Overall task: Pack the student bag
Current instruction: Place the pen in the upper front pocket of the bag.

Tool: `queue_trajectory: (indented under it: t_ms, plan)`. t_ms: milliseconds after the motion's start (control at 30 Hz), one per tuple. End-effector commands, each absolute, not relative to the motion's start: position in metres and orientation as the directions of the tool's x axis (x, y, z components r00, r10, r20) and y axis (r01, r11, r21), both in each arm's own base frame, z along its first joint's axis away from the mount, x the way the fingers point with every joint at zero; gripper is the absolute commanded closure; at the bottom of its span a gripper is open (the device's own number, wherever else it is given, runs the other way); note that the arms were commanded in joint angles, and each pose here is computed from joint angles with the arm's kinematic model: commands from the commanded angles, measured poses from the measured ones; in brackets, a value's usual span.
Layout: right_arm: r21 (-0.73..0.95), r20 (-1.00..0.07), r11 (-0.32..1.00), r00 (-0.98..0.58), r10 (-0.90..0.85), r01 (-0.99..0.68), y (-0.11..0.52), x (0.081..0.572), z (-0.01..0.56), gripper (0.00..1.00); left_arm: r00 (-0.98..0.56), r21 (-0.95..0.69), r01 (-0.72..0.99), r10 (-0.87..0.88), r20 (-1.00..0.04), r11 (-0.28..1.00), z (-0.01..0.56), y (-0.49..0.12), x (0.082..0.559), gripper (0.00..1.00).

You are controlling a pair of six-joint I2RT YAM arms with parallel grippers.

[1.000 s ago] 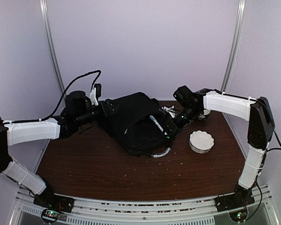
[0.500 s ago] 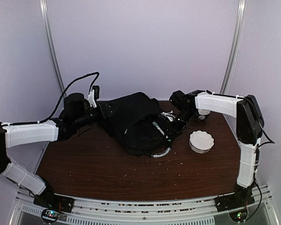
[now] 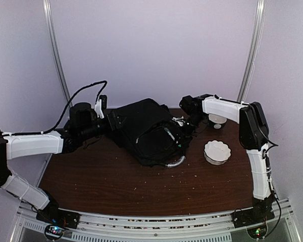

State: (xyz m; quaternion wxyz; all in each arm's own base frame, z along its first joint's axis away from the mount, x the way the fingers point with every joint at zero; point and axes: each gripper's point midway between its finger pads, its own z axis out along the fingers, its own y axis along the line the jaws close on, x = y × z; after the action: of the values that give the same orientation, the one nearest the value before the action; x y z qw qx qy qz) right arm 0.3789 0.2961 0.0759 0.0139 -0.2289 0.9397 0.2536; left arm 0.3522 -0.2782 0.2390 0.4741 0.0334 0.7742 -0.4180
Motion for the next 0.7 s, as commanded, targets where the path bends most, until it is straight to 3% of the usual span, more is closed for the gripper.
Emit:
queue_trajectory:
  t_ms: [0, 500, 667]
  plan:
    - [0.438, -0.208, 0.791, -0.904, -0.374, -0.427, 0.297, 0.413, 0.084, 0.97, -0.534, -0.622, 0.452, -0.364, -0.763, 0.640, 0.239, -0.277, 0.350, 0.40]
    - [0.317, -0.330, 0.814, -0.861, -0.387, -0.487, 0.306, 0.472, 0.078, 0.96, -0.559, -0.631, 0.417, -0.363, -0.745, 0.654, 0.227, -0.276, 0.352, 0.40]
    - [0.258, -0.451, 0.820, -0.815, -0.365, -0.510, 0.312, 0.499, 0.105, 0.95, -0.585, -0.645, 0.409, -0.357, -0.728, 0.645, 0.220, -0.280, 0.352, 0.40]
